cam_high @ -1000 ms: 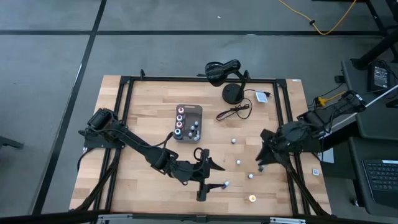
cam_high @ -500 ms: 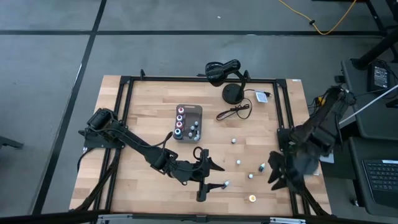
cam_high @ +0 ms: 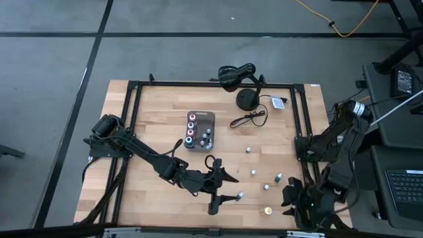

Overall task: Pick & Place food coloring
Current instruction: Put the big yellow food coloring bottle into the gray transparent bin

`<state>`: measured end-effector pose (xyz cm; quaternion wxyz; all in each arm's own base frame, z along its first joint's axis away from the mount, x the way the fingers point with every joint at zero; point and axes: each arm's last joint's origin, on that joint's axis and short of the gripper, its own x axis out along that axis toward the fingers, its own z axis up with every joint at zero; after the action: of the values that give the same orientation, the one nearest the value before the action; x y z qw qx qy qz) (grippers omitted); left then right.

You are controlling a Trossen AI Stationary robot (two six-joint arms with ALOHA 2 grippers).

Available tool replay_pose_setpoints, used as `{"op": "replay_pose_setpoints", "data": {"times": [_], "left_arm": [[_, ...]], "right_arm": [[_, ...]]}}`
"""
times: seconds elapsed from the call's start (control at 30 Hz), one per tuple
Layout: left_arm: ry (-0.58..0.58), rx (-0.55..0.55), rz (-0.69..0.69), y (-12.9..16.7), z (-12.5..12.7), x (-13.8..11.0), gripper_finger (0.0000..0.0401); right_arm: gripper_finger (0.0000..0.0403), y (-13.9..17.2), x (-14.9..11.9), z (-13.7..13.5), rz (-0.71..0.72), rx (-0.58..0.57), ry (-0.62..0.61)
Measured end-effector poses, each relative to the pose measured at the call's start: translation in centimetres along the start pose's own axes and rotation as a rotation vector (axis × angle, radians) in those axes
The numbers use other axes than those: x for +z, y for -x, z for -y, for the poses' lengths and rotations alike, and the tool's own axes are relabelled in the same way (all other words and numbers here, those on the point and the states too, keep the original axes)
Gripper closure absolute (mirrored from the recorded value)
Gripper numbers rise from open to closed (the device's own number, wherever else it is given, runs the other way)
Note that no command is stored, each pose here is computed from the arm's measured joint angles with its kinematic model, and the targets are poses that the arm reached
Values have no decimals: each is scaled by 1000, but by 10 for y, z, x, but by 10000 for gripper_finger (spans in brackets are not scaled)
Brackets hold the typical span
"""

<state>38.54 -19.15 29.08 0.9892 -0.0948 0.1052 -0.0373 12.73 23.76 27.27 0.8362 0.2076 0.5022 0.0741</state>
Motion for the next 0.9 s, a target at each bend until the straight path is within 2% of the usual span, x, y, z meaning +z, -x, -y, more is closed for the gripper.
{"op": "replay_pose_setpoints", "data": {"times": [0.13,0.53,0.9], "left_arm": [[10,-3,0,0,0,0,137],[11,-3,1,0,0,0,137],[12,-2,4,0,-1,1,137]], "right_arm": [[256,-9,-5,2,-56,-54,11],[255,-30,-13,0,-85,-115,36],[255,-35,-20,-1,-81,-148,-36]]}}
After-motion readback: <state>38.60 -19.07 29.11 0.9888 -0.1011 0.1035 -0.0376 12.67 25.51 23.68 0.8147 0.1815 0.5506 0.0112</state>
